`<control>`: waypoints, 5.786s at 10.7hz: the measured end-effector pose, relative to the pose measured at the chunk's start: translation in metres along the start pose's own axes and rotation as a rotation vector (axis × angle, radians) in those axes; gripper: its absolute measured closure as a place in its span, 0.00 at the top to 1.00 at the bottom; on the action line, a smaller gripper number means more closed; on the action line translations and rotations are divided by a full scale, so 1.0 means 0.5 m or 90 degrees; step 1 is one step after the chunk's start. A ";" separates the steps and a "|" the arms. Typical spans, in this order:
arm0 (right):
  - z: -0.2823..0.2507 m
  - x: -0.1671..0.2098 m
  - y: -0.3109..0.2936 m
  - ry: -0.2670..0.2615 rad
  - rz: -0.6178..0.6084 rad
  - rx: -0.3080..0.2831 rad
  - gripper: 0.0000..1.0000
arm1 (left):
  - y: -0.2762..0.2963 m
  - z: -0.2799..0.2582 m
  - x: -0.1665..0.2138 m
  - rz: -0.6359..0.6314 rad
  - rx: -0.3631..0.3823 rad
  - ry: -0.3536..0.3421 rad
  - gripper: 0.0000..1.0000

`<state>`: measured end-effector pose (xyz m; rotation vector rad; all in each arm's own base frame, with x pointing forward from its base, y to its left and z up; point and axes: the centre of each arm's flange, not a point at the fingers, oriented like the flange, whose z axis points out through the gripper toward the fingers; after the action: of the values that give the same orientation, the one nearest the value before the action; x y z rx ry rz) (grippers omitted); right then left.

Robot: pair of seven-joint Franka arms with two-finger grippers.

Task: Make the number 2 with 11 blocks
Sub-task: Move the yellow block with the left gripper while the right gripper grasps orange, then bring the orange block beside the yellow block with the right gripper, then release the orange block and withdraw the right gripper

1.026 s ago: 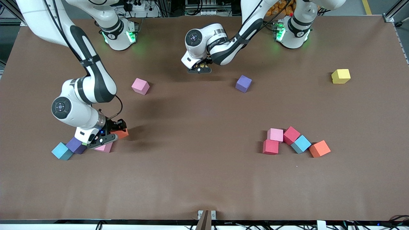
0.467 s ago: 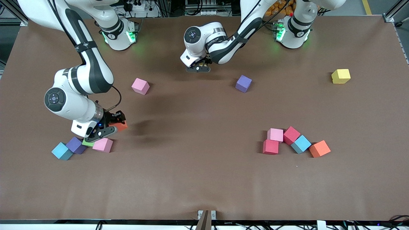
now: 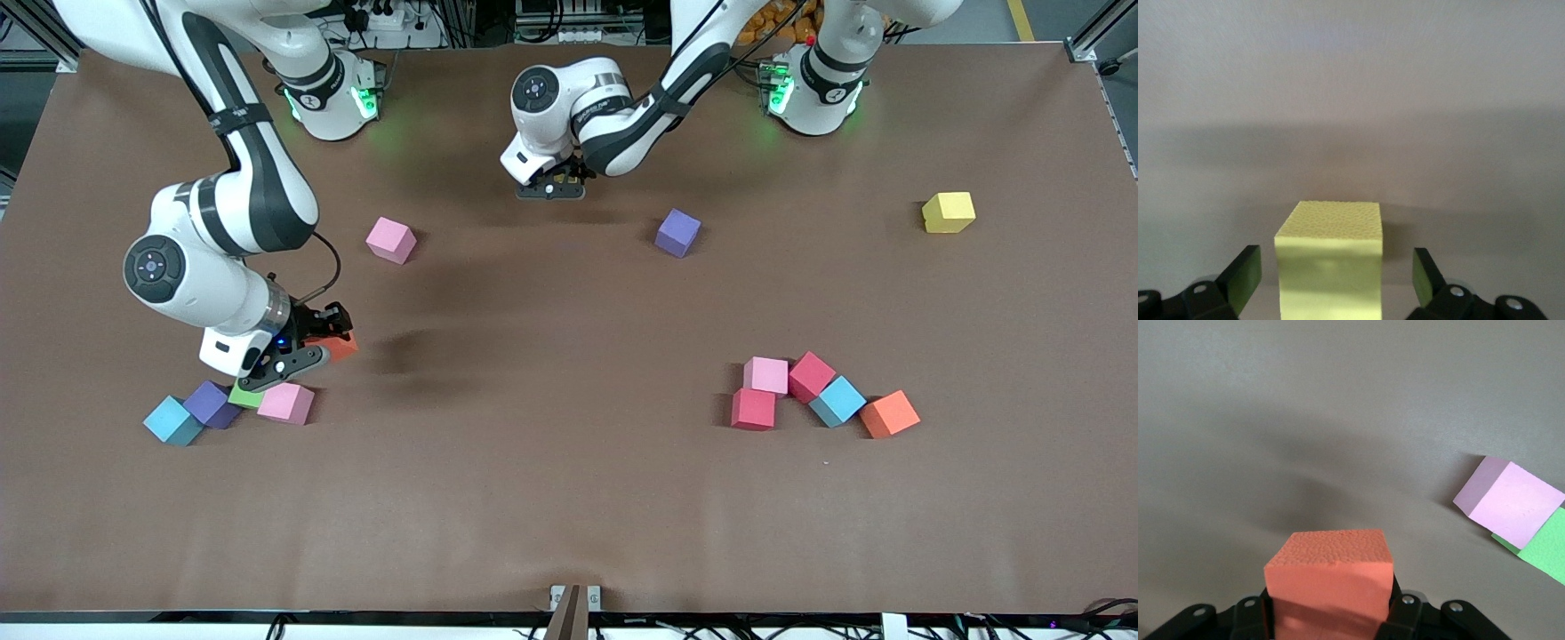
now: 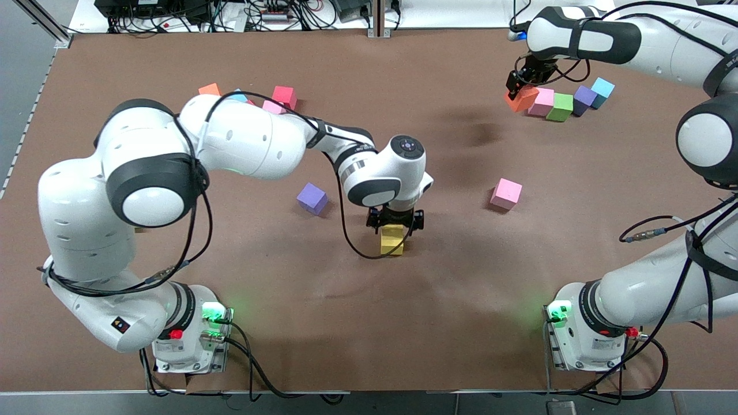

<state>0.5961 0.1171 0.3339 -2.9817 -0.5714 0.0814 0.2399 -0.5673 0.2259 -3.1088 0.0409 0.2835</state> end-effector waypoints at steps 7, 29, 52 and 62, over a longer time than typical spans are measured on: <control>-0.009 0.004 -0.054 -0.002 -0.027 0.000 0.57 | -0.209 -0.289 0.229 -0.042 0.007 0.091 1.00; 0.346 -0.326 -0.709 -0.026 -0.633 -0.028 0.57 | -0.562 -0.158 0.334 0.200 0.063 0.019 1.00; 0.384 -0.482 -0.860 0.024 -0.629 -0.007 0.66 | -0.550 -0.159 0.329 0.195 0.048 0.019 1.00; 0.349 -0.465 -0.844 0.013 -0.628 0.004 1.00 | -0.545 -0.179 0.339 0.181 0.029 0.025 1.00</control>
<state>0.2136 0.4368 0.2158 -2.3402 -1.8992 -0.0310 0.4304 -0.3008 0.2880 -3.0567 0.4854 0.2215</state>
